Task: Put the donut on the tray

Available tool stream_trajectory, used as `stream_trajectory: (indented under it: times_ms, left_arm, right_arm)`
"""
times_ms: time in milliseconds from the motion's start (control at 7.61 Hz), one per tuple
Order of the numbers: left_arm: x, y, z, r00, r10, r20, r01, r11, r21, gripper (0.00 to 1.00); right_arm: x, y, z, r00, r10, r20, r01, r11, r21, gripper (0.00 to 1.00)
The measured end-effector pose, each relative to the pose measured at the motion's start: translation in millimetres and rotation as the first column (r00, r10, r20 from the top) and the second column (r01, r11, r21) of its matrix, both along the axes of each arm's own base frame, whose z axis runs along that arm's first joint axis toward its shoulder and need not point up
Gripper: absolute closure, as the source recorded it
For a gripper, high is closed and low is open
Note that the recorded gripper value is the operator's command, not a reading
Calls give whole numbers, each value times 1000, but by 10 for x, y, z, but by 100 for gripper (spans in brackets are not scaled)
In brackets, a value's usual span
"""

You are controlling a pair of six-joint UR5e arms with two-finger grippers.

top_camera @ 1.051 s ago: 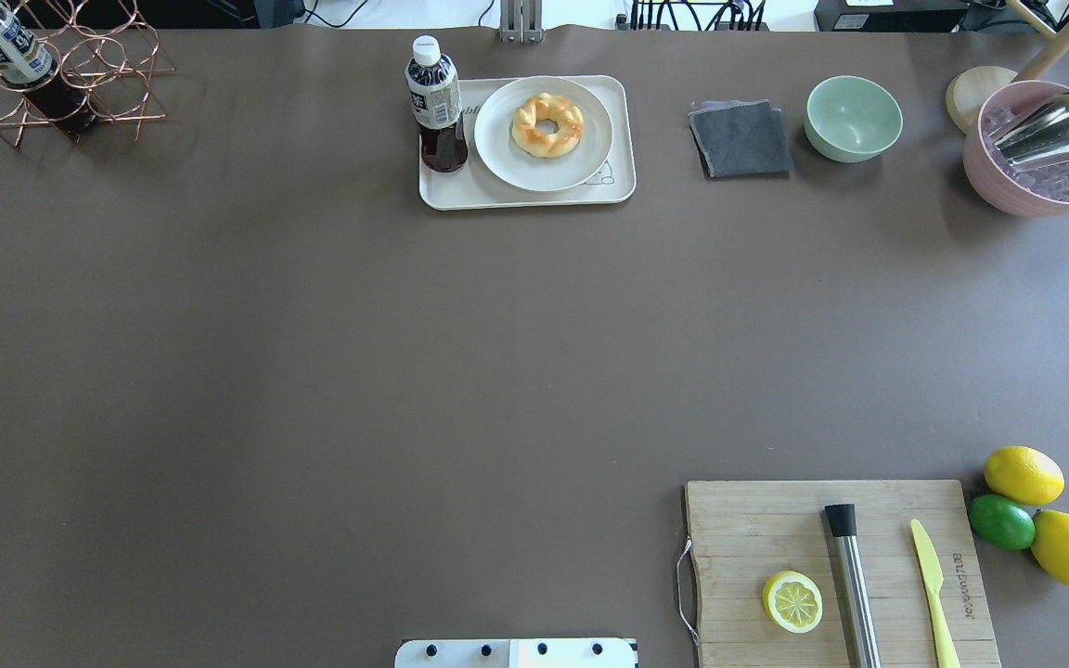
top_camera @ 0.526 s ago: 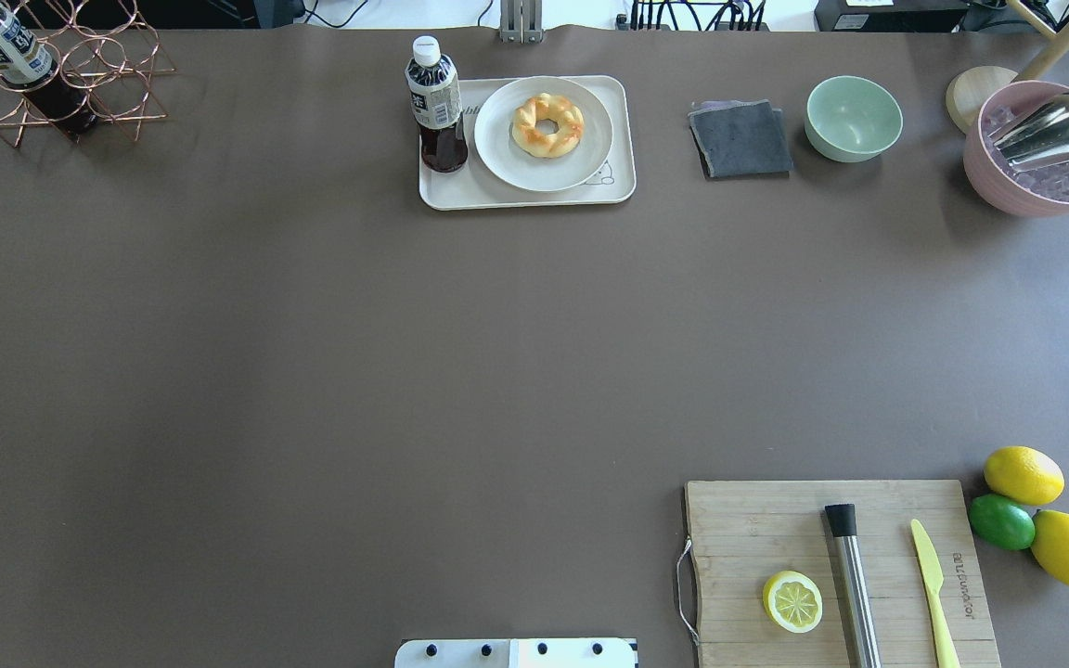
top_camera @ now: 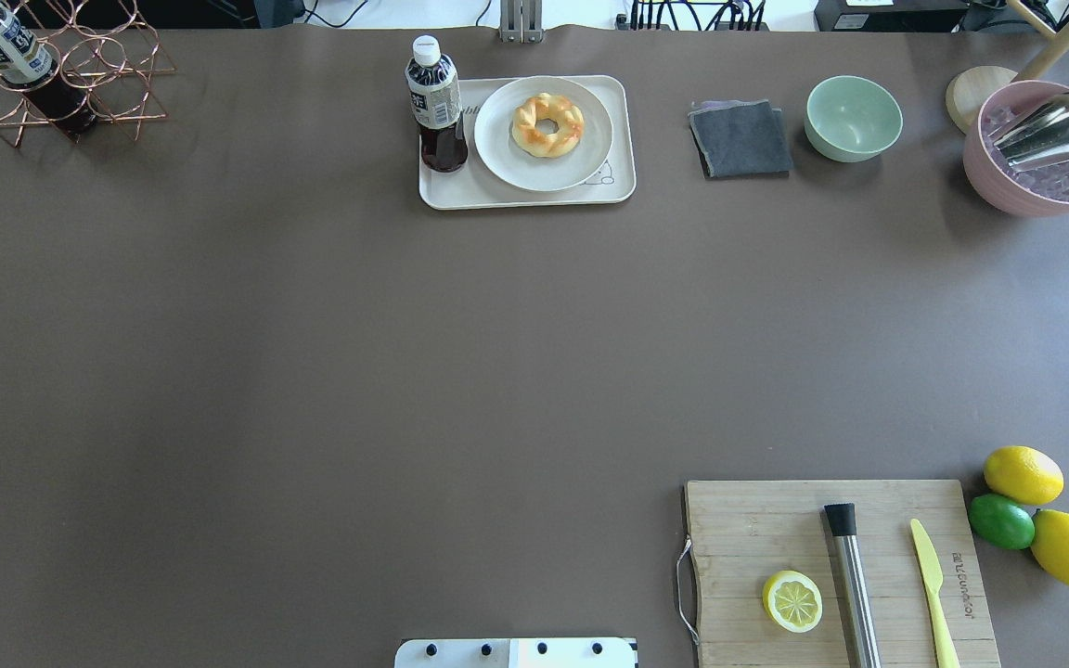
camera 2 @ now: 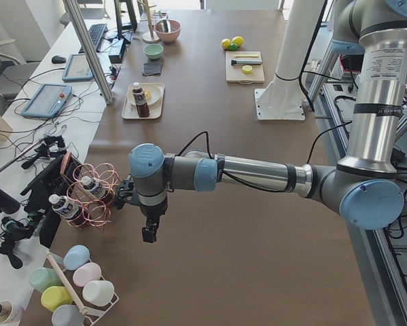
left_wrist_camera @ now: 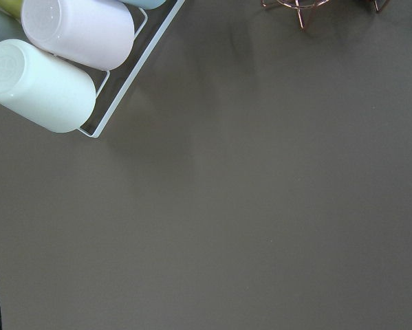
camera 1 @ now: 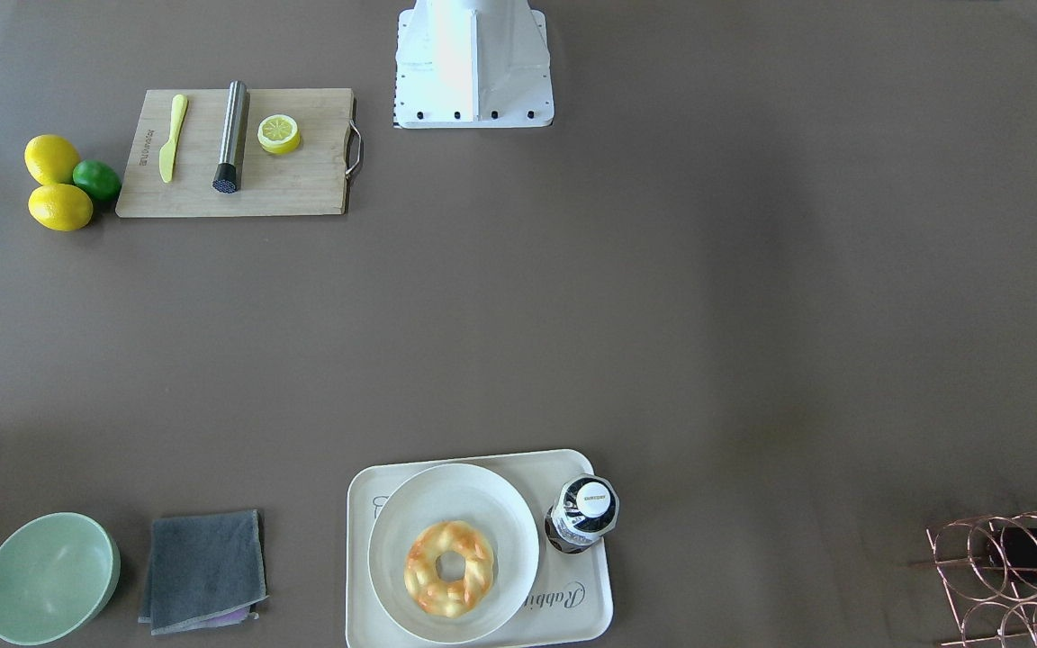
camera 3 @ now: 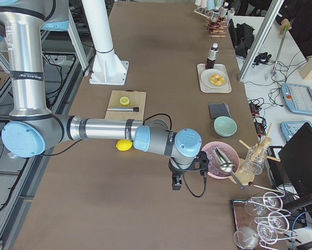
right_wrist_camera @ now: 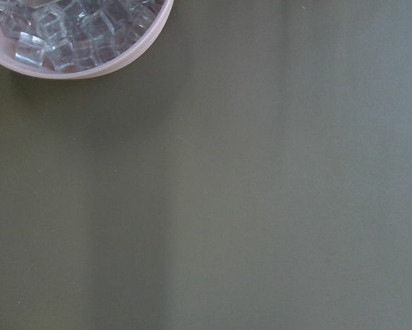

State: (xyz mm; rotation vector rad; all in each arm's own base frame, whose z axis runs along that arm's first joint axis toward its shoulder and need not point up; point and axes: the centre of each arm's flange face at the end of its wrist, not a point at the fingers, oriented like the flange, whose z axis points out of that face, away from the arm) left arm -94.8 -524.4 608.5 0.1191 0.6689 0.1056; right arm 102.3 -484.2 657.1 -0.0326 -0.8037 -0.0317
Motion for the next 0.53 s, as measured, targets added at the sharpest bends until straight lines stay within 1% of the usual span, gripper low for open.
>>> stream_trajectory:
  times_ms: [526]
  left_arm:
    - [-1, -16, -19, 1000, 0, 1, 0, 1000, 5, 2]
  right_arm:
    - [-5, -6, -24, 1000, 0, 2, 0, 1000, 3, 0]
